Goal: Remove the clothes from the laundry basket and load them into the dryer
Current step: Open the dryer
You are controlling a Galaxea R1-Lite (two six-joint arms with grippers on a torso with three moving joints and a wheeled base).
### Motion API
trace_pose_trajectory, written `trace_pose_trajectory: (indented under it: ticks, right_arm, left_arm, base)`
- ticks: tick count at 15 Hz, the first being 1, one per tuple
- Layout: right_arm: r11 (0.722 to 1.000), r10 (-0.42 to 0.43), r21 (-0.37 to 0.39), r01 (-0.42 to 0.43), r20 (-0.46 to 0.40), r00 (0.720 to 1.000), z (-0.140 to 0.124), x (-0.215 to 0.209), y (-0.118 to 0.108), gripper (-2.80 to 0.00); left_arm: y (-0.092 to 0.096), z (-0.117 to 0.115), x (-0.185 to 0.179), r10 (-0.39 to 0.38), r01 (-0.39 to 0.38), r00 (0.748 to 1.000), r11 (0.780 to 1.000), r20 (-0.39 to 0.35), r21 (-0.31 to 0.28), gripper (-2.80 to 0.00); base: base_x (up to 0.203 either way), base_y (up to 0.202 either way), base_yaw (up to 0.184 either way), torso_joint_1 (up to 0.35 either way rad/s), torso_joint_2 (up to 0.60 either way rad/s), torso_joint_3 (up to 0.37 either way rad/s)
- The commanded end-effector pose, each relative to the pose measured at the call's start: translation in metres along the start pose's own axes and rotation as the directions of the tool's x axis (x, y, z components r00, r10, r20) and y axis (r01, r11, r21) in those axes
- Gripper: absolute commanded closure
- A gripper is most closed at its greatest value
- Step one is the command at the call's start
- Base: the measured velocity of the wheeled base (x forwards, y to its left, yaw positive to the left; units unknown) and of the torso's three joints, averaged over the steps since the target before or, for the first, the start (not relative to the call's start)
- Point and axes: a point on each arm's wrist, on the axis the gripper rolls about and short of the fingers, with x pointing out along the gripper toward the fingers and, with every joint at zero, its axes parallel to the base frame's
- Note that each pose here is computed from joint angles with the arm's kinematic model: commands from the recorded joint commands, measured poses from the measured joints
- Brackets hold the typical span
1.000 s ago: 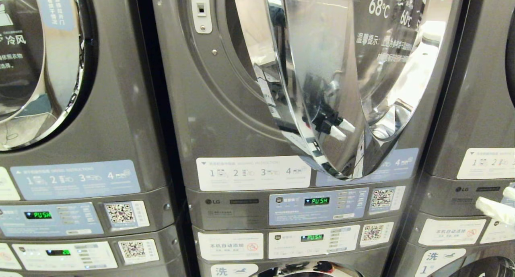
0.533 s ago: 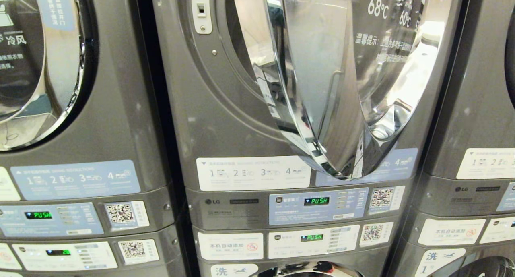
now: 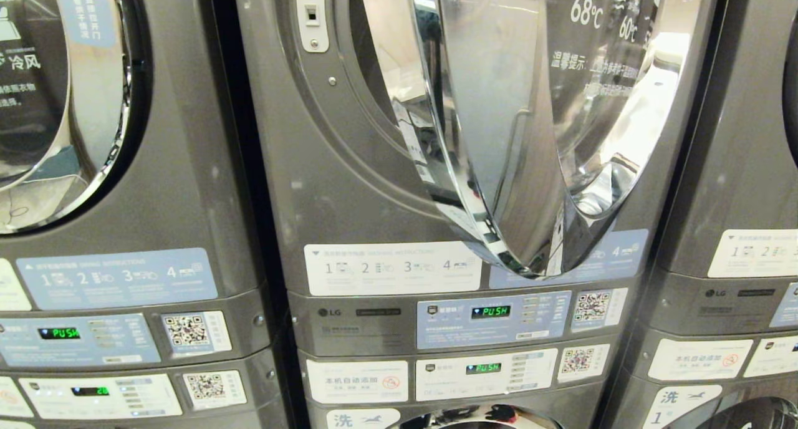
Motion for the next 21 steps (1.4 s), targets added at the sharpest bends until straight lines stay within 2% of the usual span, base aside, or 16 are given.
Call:
trace_pose_trajectory:
  ticks: [1,2,3,4,6,9,10,12,15,18,21]
  right_arm:
    - [1.0,-0.028,0.009,0.028,0.052,0.998,-0.002,-0.004,0.0,-2.8]
    - [0.999,-0.037,0.022,0.036,0.091,0.995,-0.003,-0.006,0.001,-2.8]
    - [0.996,-0.041,0.079,0.034,0.095,0.995,-0.003,-0.005,0.001,-2.8]
    - [0.995,-0.046,0.097,0.035,0.109,0.993,-0.001,-0.005,0.0,-2.8]
    - [0.996,-0.034,0.084,0.025,0.11,0.993,-0.002,-0.006,0.0,-2.8]
    - [0.998,0.054,0.027,-0.058,0.133,0.99,-0.003,-0.008,0.0,-2.8]
    - [0.998,0.051,0.031,-0.056,0.135,0.99,-0.003,-0.008,0.0,-2.8]
    - [1.0,0.015,0.022,-0.02,0.211,0.977,-0.006,-0.014,0.001,-2.8]
    - [1.0,-0.015,-0.005,0.017,0.342,0.94,-0.013,-0.023,0.002,-2.8]
    - [0.999,-0.024,0.048,0.007,0.353,0.935,-0.013,-0.023,0.002,-2.8]
    - [0.998,-0.024,0.06,0.002,0.365,0.931,-0.013,-0.023,0.002,-2.8]
  left_arm:
    - [0.0,0.0,0.0,0.0,0.0,1.0,1.0,0.0,0.0,0.0]
    - [0.0,0.0,0.0,0.0,0.0,1.0,1.0,0.0,0.0,0.0]
    - [0.0,0.0,0.0,0.0,0.0,1.0,1.0,0.0,0.0,0.0]
    - [0.0,0.0,0.0,0.0,0.0,1.0,1.0,0.0,0.0,0.0]
    - [0.0,0.0,0.0,0.0,0.0,1.0,1.0,-0.001,0.0,0.0]
    - [0.0,0.0,0.0,0.0,0.0,1.0,1.0,0.0,0.0,0.0]
    - [0.0,0.0,0.0,0.0,0.0,1.0,1.0,0.0,0.0,0.0]
    - [0.0,0.0,0.0,0.0,0.0,1.0,1.0,0.0,0.0,0.0]
    - [0.0,0.0,0.0,0.0,0.0,1.0,1.0,0.0,0.0,0.0]
    - [0.0,0.0,0.0,0.0,0.0,1.0,1.0,-0.001,0.0,0.0]
    - [0.0,0.0,0.0,0.0,0.0,1.0,1.0,0.0,0.0,0.0]
  base:
    - [0.0,0.0,0.0,0.0,0.0,0.0]
    - [0.0,0.0,0.0,0.0,0.0,0.0]
    - [0.0,0.0,0.0,0.0,0.0,0.0]
    - [0.0,0.0,0.0,0.0,0.0,0.0]
    - [0.0,0.0,0.0,0.0,0.0,0.0]
    - [0.0,0.0,0.0,0.0,0.0,0.0]
    - [0.0,0.0,0.0,0.0,0.0,0.0]
    - [0.0,0.0,0.0,0.0,0.0,0.0]
    - [0.0,0.0,0.0,0.0,0.0,0.0]
    - [0.0,0.0,0.0,0.0,0.0,0.0]
    - [0.0,0.0,0.0,0.0,0.0,0.0]
